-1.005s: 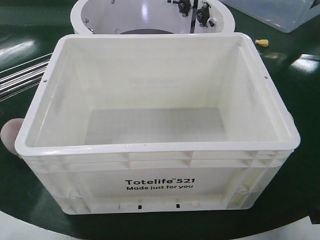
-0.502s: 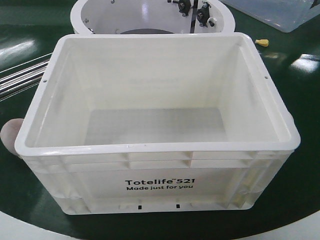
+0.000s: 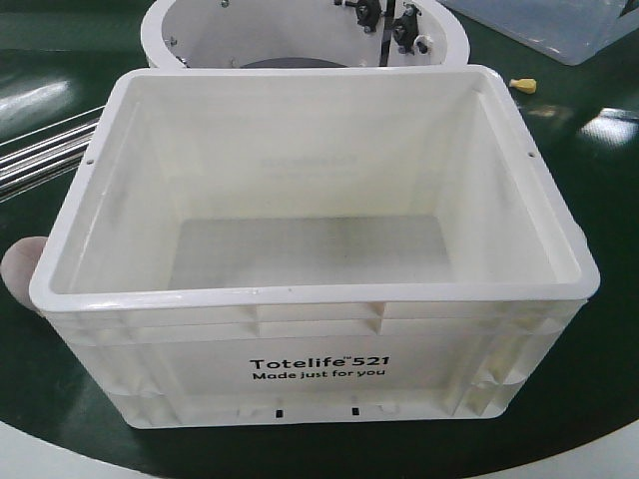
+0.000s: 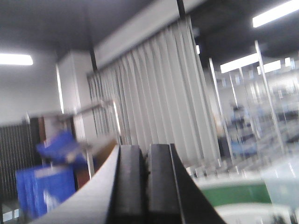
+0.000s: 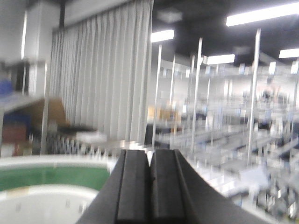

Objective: Place moving items into box and shelve

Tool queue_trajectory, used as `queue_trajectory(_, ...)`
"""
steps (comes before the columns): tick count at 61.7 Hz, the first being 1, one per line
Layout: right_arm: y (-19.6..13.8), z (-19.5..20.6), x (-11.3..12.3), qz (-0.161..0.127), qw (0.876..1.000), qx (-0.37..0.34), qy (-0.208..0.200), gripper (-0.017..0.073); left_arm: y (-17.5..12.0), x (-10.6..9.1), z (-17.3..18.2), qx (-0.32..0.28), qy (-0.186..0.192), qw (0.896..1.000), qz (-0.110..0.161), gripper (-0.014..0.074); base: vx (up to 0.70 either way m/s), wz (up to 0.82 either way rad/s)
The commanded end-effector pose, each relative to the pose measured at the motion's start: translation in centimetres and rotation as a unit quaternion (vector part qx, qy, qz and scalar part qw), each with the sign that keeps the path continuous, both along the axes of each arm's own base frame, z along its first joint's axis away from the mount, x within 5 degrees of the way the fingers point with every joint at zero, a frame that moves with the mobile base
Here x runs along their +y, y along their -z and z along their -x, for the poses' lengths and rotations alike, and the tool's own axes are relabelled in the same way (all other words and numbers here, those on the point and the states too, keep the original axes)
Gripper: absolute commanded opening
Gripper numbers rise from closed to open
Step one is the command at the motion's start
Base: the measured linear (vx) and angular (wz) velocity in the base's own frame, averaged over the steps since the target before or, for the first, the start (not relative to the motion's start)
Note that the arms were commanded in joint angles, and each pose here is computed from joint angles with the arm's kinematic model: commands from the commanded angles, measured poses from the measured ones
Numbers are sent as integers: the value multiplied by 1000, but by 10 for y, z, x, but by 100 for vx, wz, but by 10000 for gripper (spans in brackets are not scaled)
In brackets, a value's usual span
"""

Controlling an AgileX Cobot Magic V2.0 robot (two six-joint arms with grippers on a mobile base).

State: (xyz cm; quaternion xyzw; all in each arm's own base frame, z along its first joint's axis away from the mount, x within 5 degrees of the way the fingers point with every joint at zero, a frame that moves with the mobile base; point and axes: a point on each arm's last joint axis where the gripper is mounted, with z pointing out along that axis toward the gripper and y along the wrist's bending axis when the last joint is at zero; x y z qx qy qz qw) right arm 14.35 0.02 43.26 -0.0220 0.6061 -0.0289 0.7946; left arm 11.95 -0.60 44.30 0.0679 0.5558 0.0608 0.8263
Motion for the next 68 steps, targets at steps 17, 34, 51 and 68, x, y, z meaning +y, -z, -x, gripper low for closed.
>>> queue_trajectory(17,15,-43,-1,1,998,61,3,59,11,-3,-42,66,53,985,147,36,0,0)
queue_trajectory(34,18,-46,-1,4,997,75,3,91,11,-3,-42,68,64,979,181,43,0,0)
queue_trajectory(51,25,-46,-1,5,994,111,2,294,22,-4,-45,129,24,989,63,269,0,0)
queue_trajectory(68,25,-46,-1,4,993,114,1,600,25,-4,-45,144,33,984,94,561,0,0)
